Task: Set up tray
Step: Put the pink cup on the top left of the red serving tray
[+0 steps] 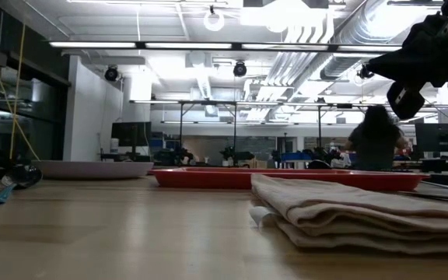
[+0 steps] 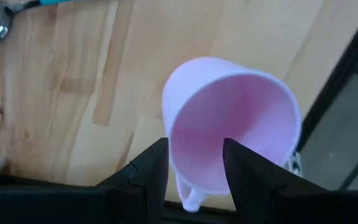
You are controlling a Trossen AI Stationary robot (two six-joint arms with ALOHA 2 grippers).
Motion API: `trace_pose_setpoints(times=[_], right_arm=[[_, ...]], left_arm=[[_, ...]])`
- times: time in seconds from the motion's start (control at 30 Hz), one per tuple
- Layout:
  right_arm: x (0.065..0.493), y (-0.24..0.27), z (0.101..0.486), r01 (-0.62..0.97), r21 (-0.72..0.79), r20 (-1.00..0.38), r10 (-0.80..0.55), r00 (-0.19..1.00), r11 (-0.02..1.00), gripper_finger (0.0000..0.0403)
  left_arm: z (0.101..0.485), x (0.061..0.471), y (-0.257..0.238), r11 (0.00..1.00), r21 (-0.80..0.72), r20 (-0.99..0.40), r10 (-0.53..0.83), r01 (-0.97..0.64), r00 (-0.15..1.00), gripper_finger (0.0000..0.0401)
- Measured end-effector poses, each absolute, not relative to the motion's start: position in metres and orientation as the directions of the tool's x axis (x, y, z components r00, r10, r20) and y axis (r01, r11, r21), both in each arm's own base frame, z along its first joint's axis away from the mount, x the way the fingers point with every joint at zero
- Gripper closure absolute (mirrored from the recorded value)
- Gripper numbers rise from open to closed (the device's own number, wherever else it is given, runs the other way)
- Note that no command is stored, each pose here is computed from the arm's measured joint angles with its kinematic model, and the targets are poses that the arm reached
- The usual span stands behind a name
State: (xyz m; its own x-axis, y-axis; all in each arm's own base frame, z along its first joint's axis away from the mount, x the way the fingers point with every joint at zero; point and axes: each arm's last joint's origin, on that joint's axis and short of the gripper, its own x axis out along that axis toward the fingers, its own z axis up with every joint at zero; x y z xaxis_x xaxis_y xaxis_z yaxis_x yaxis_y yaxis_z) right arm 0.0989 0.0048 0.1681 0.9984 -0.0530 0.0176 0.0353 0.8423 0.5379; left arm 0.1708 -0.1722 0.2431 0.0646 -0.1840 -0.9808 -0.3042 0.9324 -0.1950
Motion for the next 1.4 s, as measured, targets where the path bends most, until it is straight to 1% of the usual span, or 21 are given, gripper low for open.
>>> trace_pose_setpoints(times=[0.1, 0.43, 0.67, 0.77, 0.83, 1.07, 1.13, 1.27, 1.4], right_arm=[[0.099, 0.005, 0.168, 0.036, 0.518, 0.018, -0.053, 0.998, 0.855, 0.0402], [0.099, 0.005, 0.168, 0.037, 0.517, 0.018, -0.054, 0.998, 0.855, 0.0402], [0.099, 0.005, 0.168, 0.037, 0.518, 0.018, -0.054, 0.998, 0.855, 0.0402], [0.099, 0.005, 0.168, 0.037, 0.518, 0.018, -0.054, 0.998, 0.855, 0.0402], [0.099, 0.005, 0.168, 0.037, 0.518, 0.018, -0.054, 0.998, 0.855, 0.0402], [0.099, 0.005, 0.168, 0.036, 0.518, 0.018, -0.053, 0.998, 0.855, 0.0402], [0.099, 0.005, 0.168, 0.037, 0.518, 0.018, -0.054, 0.998, 0.855, 0.0402], [0.099, 0.005, 0.168, 0.037, 0.518, 0.018, -0.054, 0.998, 0.855, 0.0402], [0.099, 0.005, 0.168, 0.037, 0.518, 0.018, -0.054, 0.998, 0.855, 0.0402]], left_arm=[[0.237, 0.174, -0.174, 0.939, -0.159, -0.987, -0.149, -0.305, 0.056, 0.0217], [0.22, 0.179, -0.18, 0.944, -0.09, -0.995, -0.096, -0.317, -0.004, 0.0217], [0.217, 0.179, -0.181, 0.943, -0.087, -0.992, -0.11, -0.321, -0.055, 0.0224], [0.217, 0.179, -0.181, 0.941, -0.088, -0.992, -0.114, -0.328, -0.06, 0.0246], [0.217, 0.179, -0.181, 0.94, -0.087, -0.992, -0.114, -0.33, -0.061, 0.0269], [0.217, 0.179, -0.181, 0.934, -0.085, -0.992, -0.11, -0.347, -0.054, 0.0378], [0.217, 0.179, -0.181, 0.929, -0.084, -0.992, -0.111, -0.36, -0.054, 0.0385], [0.217, 0.177, -0.18, 0.908, -0.059, -0.993, -0.097, -0.414, -0.07, 0.0371], [0.217, 0.176, -0.18, 0.888, -0.056, -0.991, -0.107, -0.457, -0.086, 0.0388]])
